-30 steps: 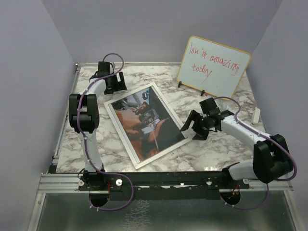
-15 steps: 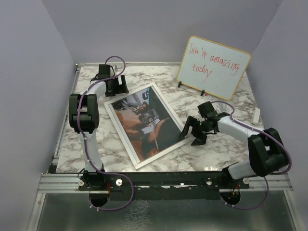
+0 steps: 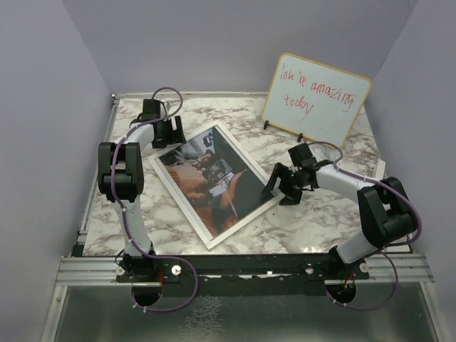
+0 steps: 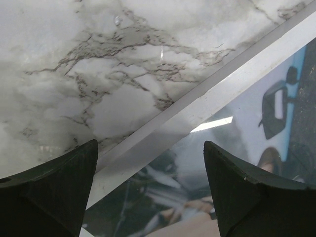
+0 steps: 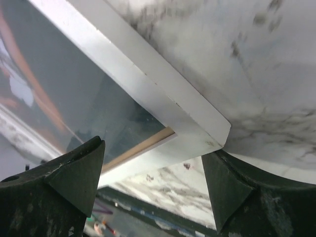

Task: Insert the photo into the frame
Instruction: Adjust the photo frame at the center of the board, then reset both arms

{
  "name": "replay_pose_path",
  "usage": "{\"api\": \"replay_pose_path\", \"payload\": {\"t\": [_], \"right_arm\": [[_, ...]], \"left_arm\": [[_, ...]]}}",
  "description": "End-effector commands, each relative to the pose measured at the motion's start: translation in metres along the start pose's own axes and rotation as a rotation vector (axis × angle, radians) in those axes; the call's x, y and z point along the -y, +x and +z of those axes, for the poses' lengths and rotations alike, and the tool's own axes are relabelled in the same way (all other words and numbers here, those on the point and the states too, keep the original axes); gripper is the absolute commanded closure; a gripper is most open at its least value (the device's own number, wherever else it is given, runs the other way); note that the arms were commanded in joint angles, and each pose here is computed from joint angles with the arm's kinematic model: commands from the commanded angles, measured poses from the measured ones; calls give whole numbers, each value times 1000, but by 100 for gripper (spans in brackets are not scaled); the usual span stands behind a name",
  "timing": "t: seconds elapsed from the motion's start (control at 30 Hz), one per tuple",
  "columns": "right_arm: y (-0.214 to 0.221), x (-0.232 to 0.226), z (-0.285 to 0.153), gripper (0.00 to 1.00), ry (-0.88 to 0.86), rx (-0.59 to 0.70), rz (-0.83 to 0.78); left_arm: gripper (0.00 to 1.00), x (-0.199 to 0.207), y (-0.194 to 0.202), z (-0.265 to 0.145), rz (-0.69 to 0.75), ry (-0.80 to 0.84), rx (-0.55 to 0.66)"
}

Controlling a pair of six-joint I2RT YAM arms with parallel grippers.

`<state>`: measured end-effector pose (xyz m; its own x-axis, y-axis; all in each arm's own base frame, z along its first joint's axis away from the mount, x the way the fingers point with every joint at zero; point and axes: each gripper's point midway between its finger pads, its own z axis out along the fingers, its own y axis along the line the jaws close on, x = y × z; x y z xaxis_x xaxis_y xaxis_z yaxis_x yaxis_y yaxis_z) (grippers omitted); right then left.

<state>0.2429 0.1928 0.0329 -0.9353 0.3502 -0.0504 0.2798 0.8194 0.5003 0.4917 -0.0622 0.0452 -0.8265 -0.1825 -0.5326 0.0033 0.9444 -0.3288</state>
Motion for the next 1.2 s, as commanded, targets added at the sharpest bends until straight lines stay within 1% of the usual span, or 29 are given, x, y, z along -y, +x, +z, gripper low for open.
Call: {"api": "replay_pose_path", "payload": {"t": [0.0,0.1,0.23,0.4,0.67,0.77,0.83,0.9,1.03,1.1,1.17], "right_arm": [[-58,-7,4,18,62,202,-6],[-80,-11,4,19,75,259,-17],[-107,-21,7,20,71,304,-45],[-137,-31,7,20,62,361,-90],[-165,-41,9,20,19,411,-166],[-173,-44,3,20,16,440,-178],[-177,-46,-5,20,31,460,-182],[-181,-44,-17,20,64,489,-176],[-185,-32,-55,20,165,588,-149],[-181,-29,-75,19,181,636,-152],[-175,-27,-97,18,179,685,-162]], "left_arm": [[15,-2,25,-22,-77,-55,-62],[19,-1,41,-29,-132,-59,-84],[23,5,67,-38,-202,-42,-124],[24,8,100,-57,-260,-39,-160],[23,4,144,-85,-262,-67,-198],[23,-3,154,-96,-253,-108,-183],[21,-11,152,-104,-237,-157,-155],[19,-16,142,-114,-219,-197,-112],[10,-24,112,-137,-190,-280,1],[7,-27,95,-151,-178,-317,70],[1,-26,78,-167,-166,-331,140]]}}
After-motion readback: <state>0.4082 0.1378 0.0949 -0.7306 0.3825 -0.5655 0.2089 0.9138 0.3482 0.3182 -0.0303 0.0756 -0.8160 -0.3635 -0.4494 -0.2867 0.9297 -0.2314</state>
